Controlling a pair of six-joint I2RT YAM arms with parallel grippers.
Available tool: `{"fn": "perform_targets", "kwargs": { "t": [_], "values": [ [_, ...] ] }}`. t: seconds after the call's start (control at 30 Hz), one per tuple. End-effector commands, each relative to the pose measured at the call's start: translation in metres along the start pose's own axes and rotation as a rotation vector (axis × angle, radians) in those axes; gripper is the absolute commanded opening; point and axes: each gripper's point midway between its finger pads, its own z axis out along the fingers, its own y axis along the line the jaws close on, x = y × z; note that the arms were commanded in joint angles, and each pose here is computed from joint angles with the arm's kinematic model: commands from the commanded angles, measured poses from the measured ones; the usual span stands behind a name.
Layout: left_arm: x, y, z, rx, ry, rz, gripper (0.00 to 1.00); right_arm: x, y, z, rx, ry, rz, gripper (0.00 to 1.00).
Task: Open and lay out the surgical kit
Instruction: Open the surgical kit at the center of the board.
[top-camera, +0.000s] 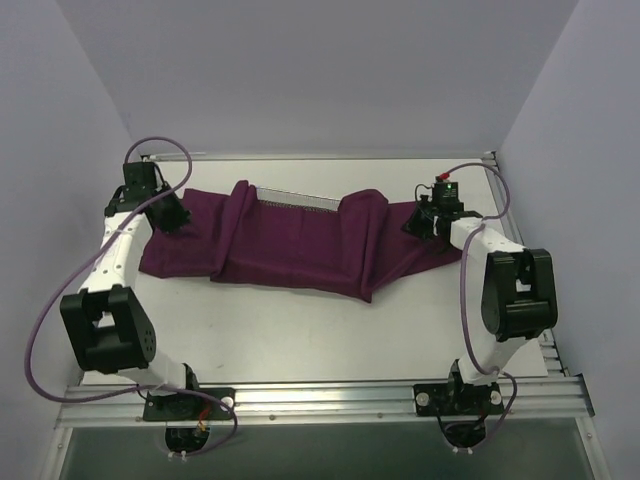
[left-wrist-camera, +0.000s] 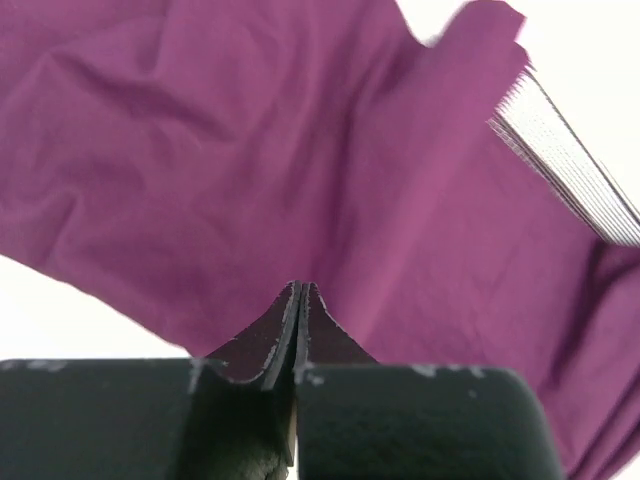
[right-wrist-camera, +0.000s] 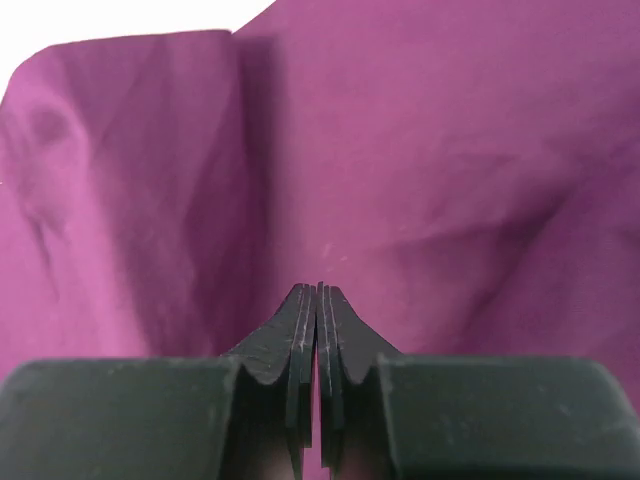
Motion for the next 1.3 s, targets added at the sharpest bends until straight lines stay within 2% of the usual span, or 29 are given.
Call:
{"fn": "perform_targets", "kwargs": {
  "t": [0.0,0.17,0.27,0.4,0.57,0.6,0.67,0.7,0.8,0.93,1.03,1.2,1.27],
  "values": [
    [-0.009,0.009,0.032,-0.027,0.043,-0.032,0.02,-0.005,0.022,-0.002,-0.081,-0.013,0.019,0.0],
    [0.006,0.024,0.064,-0.064,0.173,-0.011,0.02,0.041,-0.001,0.001,0.002,0.181,0.038,0.0],
    [0.02,0.032,0.084,-0.095,0.245,0.004,0.02,0.055,-0.021,-0.002,0.072,0.216,0.038,0.0],
    [0.06,0.051,0.104,-0.164,0.403,-0.071,0.02,0.071,-0.044,0.002,0.125,0.308,0.051,0.0],
    [0.068,0.08,0.119,-0.279,0.431,-0.11,0.02,0.086,-0.079,0.015,0.224,0.363,0.092,0.0],
    [0.08,0.092,0.123,-0.319,0.485,-0.125,0.02,0.092,-0.087,0.018,0.252,0.386,0.1,0.0],
    [0.075,0.108,0.127,-0.362,0.5,-0.148,0.02,0.085,-0.108,0.016,0.303,0.383,0.142,0.0],
    [0.085,0.119,0.13,-0.391,0.545,-0.157,0.02,0.082,-0.122,0.015,0.361,0.371,0.142,0.0],
    [0.086,0.143,0.132,-0.459,0.584,-0.171,0.02,0.075,-0.165,0.001,0.529,0.359,0.172,0.0],
    [0.072,0.166,0.127,-0.52,0.553,-0.178,0.02,0.061,-0.215,-0.02,0.708,0.345,0.204,0.0],
    [0.067,0.169,0.124,-0.508,0.554,-0.202,0.02,0.037,-0.237,-0.026,0.774,0.33,0.19,0.0],
    [0.068,0.172,0.114,-0.532,0.554,-0.196,0.02,-0.006,-0.242,-0.034,0.822,0.288,0.148,0.0],
    [0.056,0.161,0.103,-0.517,0.503,-0.146,0.02,-0.033,-0.204,-0.028,0.682,0.216,0.098,0.0]
  ]
}}
